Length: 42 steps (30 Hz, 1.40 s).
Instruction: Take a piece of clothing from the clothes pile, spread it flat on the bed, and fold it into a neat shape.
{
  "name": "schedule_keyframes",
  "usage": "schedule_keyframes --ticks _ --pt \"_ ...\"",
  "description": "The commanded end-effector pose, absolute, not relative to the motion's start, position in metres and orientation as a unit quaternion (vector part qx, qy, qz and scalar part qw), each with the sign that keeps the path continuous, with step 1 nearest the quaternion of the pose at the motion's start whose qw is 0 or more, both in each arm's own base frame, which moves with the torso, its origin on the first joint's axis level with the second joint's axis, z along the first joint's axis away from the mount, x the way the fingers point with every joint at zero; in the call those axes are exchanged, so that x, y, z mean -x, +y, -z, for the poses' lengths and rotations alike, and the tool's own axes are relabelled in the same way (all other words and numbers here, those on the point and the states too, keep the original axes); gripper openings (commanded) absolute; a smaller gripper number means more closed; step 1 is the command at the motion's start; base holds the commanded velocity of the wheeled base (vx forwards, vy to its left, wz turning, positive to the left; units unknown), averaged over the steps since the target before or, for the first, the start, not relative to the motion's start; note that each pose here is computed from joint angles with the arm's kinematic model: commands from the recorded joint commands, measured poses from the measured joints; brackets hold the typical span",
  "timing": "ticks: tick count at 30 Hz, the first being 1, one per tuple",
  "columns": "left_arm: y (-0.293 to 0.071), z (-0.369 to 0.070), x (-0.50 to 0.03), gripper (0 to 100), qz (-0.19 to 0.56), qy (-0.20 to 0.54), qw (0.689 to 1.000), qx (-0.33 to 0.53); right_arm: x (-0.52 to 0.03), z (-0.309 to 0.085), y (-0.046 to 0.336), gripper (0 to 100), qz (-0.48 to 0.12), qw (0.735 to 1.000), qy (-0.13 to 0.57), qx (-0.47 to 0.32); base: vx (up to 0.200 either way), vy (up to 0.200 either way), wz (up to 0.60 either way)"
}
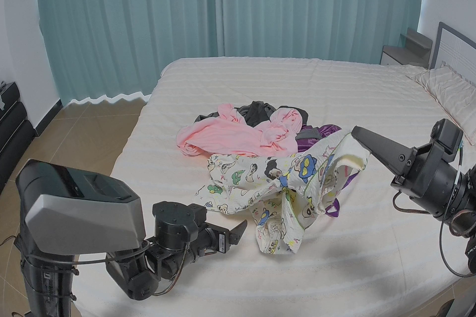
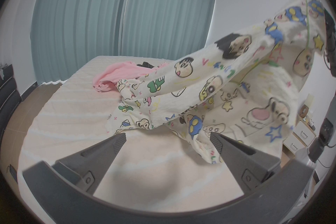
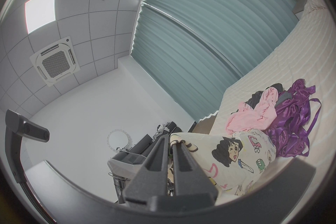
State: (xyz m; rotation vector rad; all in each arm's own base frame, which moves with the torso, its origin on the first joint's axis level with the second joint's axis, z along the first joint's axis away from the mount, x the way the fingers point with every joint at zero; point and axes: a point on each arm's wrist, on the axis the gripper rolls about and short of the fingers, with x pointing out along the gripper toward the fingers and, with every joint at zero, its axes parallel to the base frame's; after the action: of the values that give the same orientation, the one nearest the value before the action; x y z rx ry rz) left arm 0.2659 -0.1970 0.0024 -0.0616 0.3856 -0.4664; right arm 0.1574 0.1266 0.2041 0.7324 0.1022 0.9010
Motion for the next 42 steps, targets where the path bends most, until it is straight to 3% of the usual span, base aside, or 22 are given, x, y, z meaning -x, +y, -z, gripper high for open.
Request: schedule_keyframes --ticks 1,29,30,35,42 --pt "-0.206 0.016 -0.288 100 0.204 0.180 0.962 0.032 -0.160 -0.209 0.127 0 -0.426 0.835 0.039 -0.347 0.000 0.000 0.00" --pt "-0.194 0.065 -0.359 100 0.143 0.159 0.975 0.052 -0.184 -0.232 0.120 0 -0.394 0.848 0.006 -0.354 0.000 0.000 0.00" --pt "-0.190 0.066 -0.360 0 0.139 0.161 0.976 0.054 -0.187 -0.228 0.119 0 -0.385 0.852 0.011 -0.353 0.000 0.000 0.00" --pt "-0.178 0.063 -0.351 0 0.124 0.180 0.973 0.071 -0.201 -0.214 0.114 0 -0.354 0.866 0.030 -0.351 0.000 0.000 0.00" --pt "-0.157 0.008 -0.324 0 0.107 0.173 0.969 0.142 -0.210 -0.190 0.108 0 -0.319 0.879 0.068 -0.349 0.000 0.000 0.00"
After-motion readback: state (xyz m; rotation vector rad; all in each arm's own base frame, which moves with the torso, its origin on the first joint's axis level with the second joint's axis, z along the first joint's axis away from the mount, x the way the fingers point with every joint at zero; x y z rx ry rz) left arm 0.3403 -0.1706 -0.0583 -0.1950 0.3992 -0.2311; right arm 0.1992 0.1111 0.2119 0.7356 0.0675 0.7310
